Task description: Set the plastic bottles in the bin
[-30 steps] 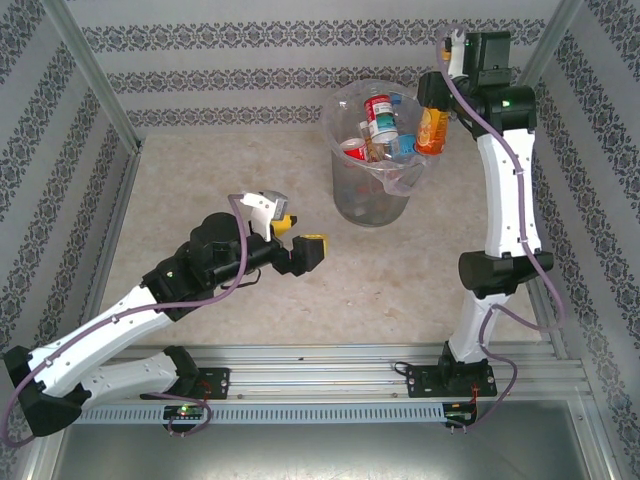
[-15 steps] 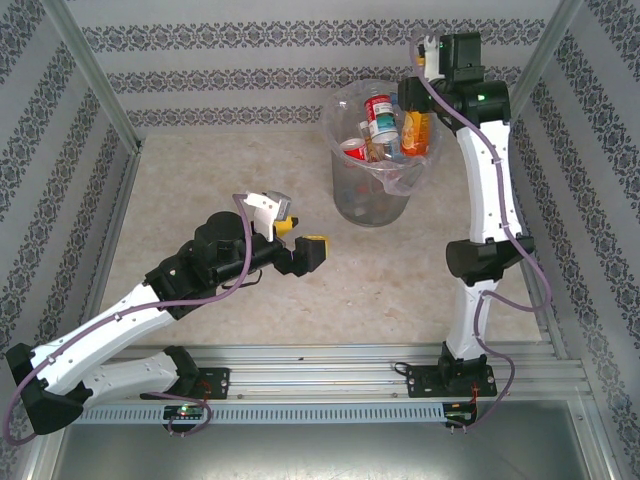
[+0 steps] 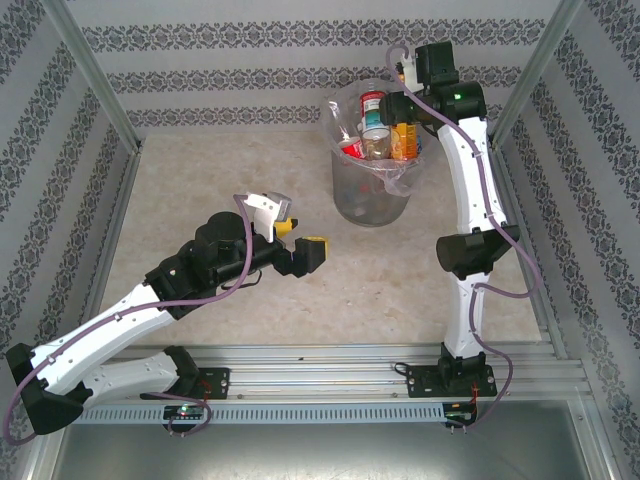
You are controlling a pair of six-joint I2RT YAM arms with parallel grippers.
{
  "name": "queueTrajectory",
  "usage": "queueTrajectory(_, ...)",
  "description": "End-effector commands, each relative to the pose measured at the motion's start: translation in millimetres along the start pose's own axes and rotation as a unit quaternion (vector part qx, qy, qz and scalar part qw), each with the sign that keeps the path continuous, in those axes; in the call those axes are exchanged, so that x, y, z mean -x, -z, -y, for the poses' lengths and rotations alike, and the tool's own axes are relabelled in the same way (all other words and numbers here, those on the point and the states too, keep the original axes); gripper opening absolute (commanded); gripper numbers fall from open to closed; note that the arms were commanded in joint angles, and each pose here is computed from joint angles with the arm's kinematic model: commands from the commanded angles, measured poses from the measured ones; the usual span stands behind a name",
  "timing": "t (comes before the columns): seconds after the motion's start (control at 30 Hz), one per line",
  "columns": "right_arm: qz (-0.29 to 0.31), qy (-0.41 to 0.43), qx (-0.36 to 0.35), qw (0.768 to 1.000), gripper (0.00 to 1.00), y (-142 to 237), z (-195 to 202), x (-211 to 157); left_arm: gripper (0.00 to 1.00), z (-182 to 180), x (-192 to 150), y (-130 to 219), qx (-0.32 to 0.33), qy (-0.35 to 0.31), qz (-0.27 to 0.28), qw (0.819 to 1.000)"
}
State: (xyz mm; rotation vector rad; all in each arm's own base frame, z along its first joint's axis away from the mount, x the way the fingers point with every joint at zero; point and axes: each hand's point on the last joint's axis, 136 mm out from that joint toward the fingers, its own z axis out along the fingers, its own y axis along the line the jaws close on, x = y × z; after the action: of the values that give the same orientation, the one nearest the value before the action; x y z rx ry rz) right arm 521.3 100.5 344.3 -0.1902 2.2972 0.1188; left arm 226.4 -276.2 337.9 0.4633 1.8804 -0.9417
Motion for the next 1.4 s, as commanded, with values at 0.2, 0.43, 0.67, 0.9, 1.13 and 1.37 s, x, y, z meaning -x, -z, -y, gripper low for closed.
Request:
queueTrajectory(0.2, 0.025, -0.044, 0.043, 0.998, 0.85, 23.1, -7.0, 12.4, 1.00, 4.5, 3.3, 3.7, -0.004, -0.011, 0.004, 1.000)
queueTrajectory(0.43, 0.041, -0.064, 0.046, 0.996, 0.88, 41.2, -2.3, 17.0, 1.00, 4.1, 2.3, 6.9, -0.004, -0.011, 0.005, 1.000)
queueTrajectory(0.67, 0.059, -0.065, 0.038, 0.995, 0.86, 55.4, 2.9, 11.2, 1.00, 4.2, 0.9, 7.8, -0.008, -0.011, 0.010, 1.000)
queueTrajectory(0.9, 0.043, -0.068, 0.044, 0.996, 0.64, 46.0, 0.2, -4.6, 1.00, 5.5, -2.2, 6.8, -0.015, -0.011, 0.007, 1.000)
queueTrajectory(1.13, 0.023, -0.068, 0.016, 0.997, 0.59, 17.9, 7.7, -15.2, 1.00, 3.7, -0.8, 13.5, -0.010, -0.010, 0.015, 1.000)
queueTrajectory(1.37, 0.008, -0.052, 0.030, 0.998, 0.57, 1.0, -7.3, -19.3, 1.00, 1.2, -3.4, 16.8, -0.004, -0.012, 0.011, 1.000)
